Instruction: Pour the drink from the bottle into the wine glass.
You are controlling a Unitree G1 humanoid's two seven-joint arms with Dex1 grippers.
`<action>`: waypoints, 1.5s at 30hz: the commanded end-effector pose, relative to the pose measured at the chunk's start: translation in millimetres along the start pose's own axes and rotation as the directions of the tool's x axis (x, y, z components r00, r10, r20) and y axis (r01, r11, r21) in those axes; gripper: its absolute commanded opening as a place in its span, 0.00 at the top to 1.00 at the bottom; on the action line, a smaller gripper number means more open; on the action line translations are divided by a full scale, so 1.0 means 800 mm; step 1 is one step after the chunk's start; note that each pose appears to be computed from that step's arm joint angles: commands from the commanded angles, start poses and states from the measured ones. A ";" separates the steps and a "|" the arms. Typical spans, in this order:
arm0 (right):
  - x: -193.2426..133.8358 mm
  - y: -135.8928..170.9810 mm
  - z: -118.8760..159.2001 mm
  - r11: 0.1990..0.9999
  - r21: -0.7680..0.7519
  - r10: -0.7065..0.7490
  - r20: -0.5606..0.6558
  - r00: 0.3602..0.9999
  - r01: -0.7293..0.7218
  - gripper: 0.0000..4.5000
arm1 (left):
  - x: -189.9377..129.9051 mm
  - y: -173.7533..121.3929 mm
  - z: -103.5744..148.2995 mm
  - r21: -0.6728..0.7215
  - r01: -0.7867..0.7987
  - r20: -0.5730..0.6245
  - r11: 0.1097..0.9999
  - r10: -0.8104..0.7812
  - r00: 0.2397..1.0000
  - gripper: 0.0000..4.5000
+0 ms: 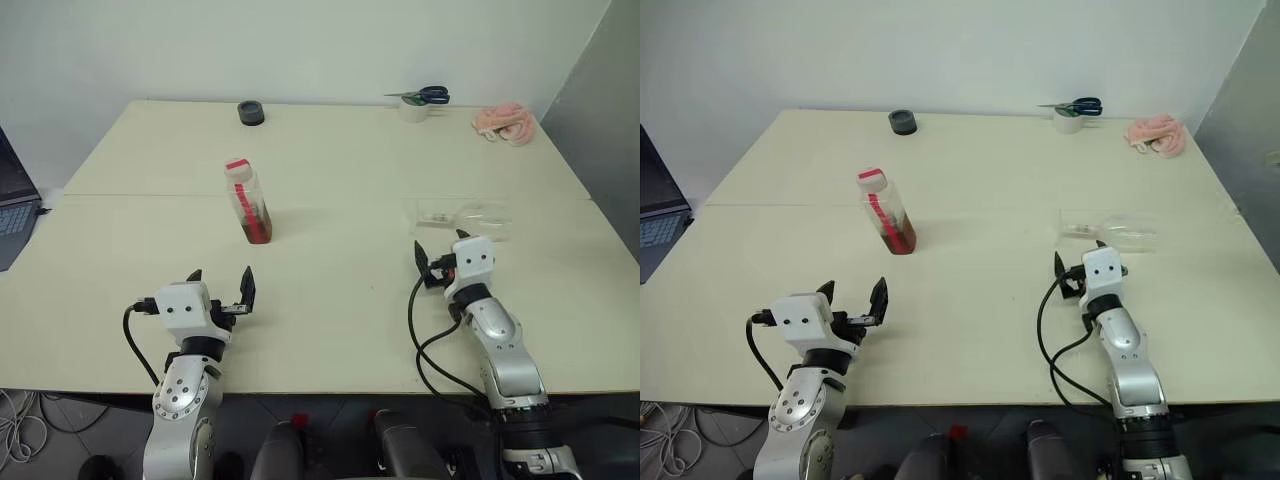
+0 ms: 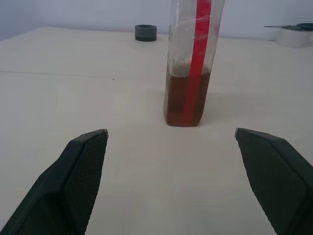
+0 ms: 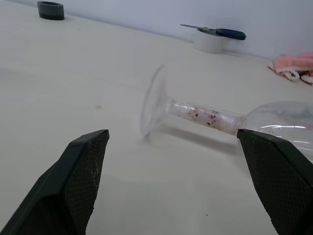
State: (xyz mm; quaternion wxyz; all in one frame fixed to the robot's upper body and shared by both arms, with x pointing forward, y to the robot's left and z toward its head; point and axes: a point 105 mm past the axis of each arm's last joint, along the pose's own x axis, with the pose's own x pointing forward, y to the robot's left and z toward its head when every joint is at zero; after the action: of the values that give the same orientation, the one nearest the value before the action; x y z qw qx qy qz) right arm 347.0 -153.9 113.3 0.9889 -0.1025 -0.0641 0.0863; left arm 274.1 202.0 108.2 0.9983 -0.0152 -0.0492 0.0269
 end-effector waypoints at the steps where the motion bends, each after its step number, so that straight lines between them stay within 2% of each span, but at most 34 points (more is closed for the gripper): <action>1: -0.001 -0.002 0.024 1.000 -0.016 0.000 0.076 0.997 0.001 0.00 | 0.001 -0.001 0.023 0.017 -0.013 0.074 1.000 0.012 0.997 0.01; 4: -0.002 -0.002 0.025 1.000 -0.016 0.006 0.077 0.997 -0.005 0.00 | 0.003 -0.002 0.023 -0.030 -0.007 0.073 1.000 0.009 0.997 0.01; 8: -0.001 0.001 0.029 0.999 -0.036 0.032 0.092 0.995 -0.029 0.00 | 0.005 0.005 0.021 0.000 -0.037 0.065 0.999 0.037 0.997 0.01; 10: 0.002 0.010 0.043 0.993 -0.081 0.100 0.131 0.986 -0.090 0.00 | 0.014 0.007 0.031 0.031 -0.064 0.085 0.997 0.061 0.994 0.01; 13: 0.011 0.035 0.073 0.960 -0.117 0.274 0.192 0.942 -0.256 0.00 | 0.033 0.004 0.056 0.043 -0.092 0.121 0.995 0.087 0.989 0.01; 16: 0.024 0.064 0.117 0.874 -0.114 0.485 0.246 0.839 -0.472 0.00 | 0.057 -0.001 0.075 0.053 -0.109 0.129 0.993 0.101 0.986 0.01; 18: 0.028 0.075 0.135 0.821 -0.125 0.569 0.253 0.783 -0.557 0.00 | 0.067 -0.005 0.080 0.056 -0.106 0.123 0.993 0.099 0.987 0.01; 21: 0.025 0.106 0.165 0.675 -0.110 0.731 0.234 0.641 -0.729 0.00 | 0.084 -0.013 0.085 0.056 -0.091 0.108 0.994 0.084 0.991 0.01; 23: 0.015 0.125 0.177 0.573 -0.123 0.812 0.217 0.542 -0.810 0.00 | 0.093 -0.016 0.085 0.063 -0.082 0.099 0.995 0.075 0.992 0.01; 25: 0.011 0.135 0.182 0.526 -0.113 0.842 0.209 0.497 -0.843 0.00 | 0.101 -0.018 0.085 0.065 -0.074 0.094 0.995 0.068 0.993 0.01; 32: 0.006 0.152 0.192 0.466 -0.093 0.874 0.206 0.441 -0.880 0.00 | 0.122 -0.031 0.089 0.057 -0.025 0.089 0.998 0.020 0.996 0.01; 36: 0.007 0.158 0.193 0.463 -0.099 0.876 0.207 0.436 -0.881 0.00 | 0.130 -0.049 0.093 0.071 0.066 0.100 0.995 -0.073 0.992 0.01; 45: 0.007 0.160 0.189 0.468 -0.106 0.874 0.198 0.443 -0.877 0.00 | 0.137 -0.047 0.096 0.064 0.038 0.105 0.997 -0.044 0.994 0.01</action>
State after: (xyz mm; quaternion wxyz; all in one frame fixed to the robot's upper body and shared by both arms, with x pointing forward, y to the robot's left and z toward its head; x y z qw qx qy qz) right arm 316.4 -3.9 219.8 0.7968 -0.0925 -0.0818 0.5915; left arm 376.6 172.2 175.3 0.9978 0.0172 -0.0634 0.0016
